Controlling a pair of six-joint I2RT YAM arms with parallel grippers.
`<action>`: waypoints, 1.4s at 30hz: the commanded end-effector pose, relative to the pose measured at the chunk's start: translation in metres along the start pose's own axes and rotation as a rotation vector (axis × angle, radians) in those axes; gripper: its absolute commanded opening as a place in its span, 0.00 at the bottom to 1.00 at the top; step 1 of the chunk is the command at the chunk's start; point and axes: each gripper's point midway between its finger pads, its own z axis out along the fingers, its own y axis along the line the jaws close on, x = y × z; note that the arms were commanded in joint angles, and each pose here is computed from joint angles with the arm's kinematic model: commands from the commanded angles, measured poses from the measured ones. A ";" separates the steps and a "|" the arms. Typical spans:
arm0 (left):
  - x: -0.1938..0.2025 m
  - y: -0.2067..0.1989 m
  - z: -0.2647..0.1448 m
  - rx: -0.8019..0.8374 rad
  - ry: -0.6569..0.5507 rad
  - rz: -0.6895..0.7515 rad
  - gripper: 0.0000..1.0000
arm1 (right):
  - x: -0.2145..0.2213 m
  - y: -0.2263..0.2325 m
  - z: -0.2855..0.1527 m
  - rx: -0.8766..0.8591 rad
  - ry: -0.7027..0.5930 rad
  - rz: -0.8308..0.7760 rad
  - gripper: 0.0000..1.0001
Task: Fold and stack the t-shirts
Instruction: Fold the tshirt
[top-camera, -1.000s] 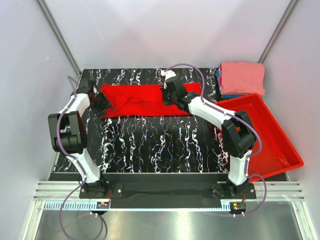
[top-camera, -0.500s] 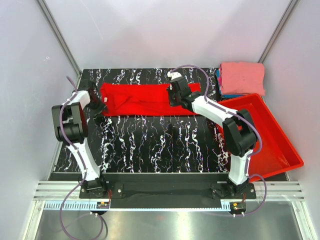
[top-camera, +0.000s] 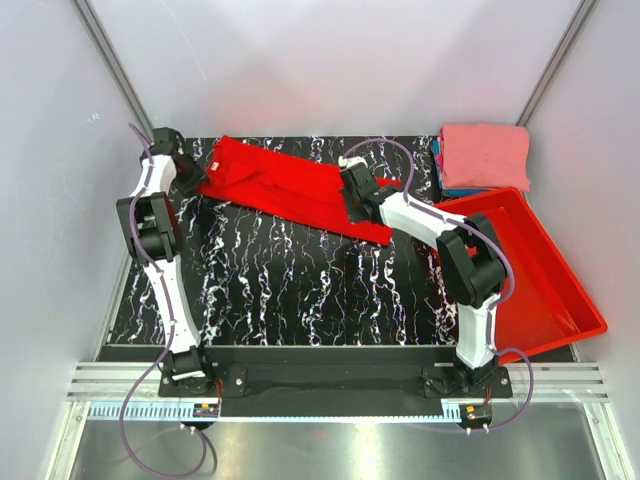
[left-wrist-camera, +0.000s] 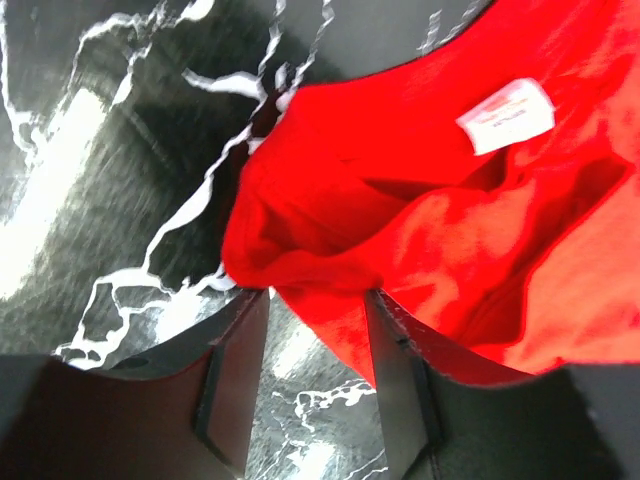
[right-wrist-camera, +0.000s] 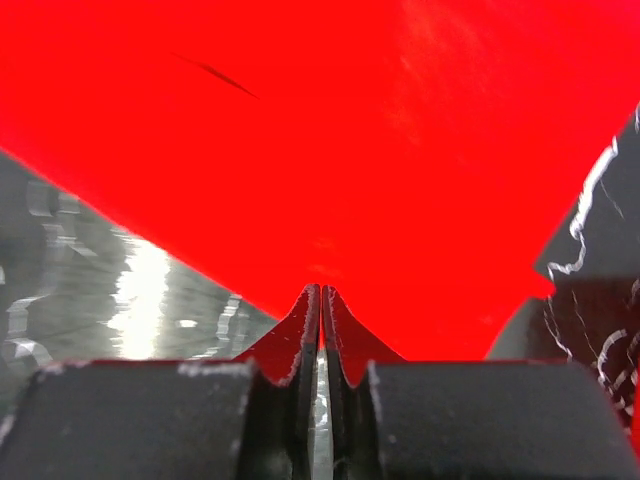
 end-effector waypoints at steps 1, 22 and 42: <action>-0.033 -0.031 -0.038 0.138 -0.084 0.043 0.51 | 0.015 -0.035 0.008 0.144 0.056 0.019 0.10; 0.053 -0.008 -0.108 0.126 -0.044 0.000 0.55 | 0.143 0.000 -0.031 0.092 0.312 0.334 0.04; 0.043 -0.025 -0.046 0.218 0.002 0.083 0.64 | 0.117 0.099 -0.108 -0.289 0.300 0.164 0.29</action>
